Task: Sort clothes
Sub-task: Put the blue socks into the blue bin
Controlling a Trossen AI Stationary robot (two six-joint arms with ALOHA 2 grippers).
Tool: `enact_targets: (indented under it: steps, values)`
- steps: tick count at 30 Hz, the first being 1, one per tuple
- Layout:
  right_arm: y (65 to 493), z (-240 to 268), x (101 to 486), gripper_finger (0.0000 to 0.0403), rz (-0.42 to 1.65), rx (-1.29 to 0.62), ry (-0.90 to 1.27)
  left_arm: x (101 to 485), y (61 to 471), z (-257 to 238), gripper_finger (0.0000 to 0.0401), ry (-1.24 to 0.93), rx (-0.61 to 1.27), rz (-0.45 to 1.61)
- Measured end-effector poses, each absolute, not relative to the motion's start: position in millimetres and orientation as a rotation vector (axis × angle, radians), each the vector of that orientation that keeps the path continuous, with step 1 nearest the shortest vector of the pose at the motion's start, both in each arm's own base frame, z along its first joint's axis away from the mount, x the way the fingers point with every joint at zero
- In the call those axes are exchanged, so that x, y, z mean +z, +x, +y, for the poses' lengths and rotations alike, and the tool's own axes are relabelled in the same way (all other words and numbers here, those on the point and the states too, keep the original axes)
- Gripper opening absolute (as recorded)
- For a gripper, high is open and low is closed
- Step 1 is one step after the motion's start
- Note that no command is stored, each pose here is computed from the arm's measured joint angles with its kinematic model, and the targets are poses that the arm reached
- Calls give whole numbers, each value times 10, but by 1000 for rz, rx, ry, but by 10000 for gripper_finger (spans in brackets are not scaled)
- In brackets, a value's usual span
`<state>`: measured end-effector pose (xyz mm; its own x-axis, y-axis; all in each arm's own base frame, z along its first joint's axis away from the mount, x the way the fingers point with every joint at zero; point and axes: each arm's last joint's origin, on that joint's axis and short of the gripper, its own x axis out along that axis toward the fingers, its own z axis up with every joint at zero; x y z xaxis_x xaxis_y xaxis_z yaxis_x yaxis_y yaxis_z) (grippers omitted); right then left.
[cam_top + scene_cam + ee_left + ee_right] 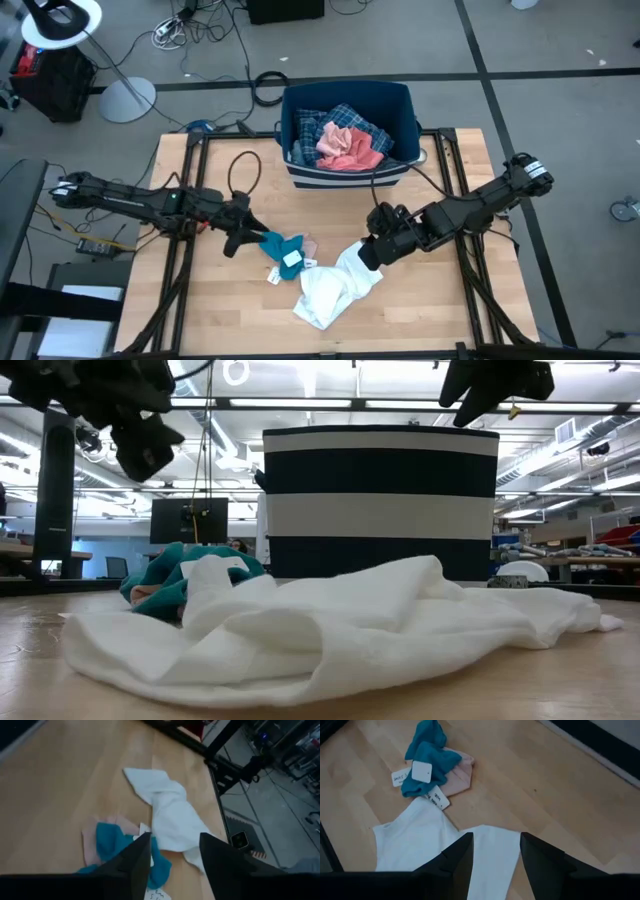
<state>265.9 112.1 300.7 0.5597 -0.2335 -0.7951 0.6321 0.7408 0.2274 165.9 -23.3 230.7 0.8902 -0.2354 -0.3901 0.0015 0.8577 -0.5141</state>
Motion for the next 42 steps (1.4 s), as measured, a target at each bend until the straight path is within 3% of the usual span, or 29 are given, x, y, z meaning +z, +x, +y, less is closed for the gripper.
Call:
enact_targets:
  steps: [4,22,34,39,42]
  values:
    - [2659,1117,3009,164,818,-551,526,2229,1695,-248,184,-547,-127,529]
    - [2456,1307,2827,164,877,-605,562,1805,1753,-234,160,-424,85,851]
    - [2334,1441,2640,164,887,-622,609,1511,1900,-200,160,-356,311,944]
    - [2312,1469,2639,164,898,-604,583,1427,2005,-227,158,-392,270,942]
    - [2261,1495,2631,164,921,-601,546,1408,2053,-243,134,-464,261,925]
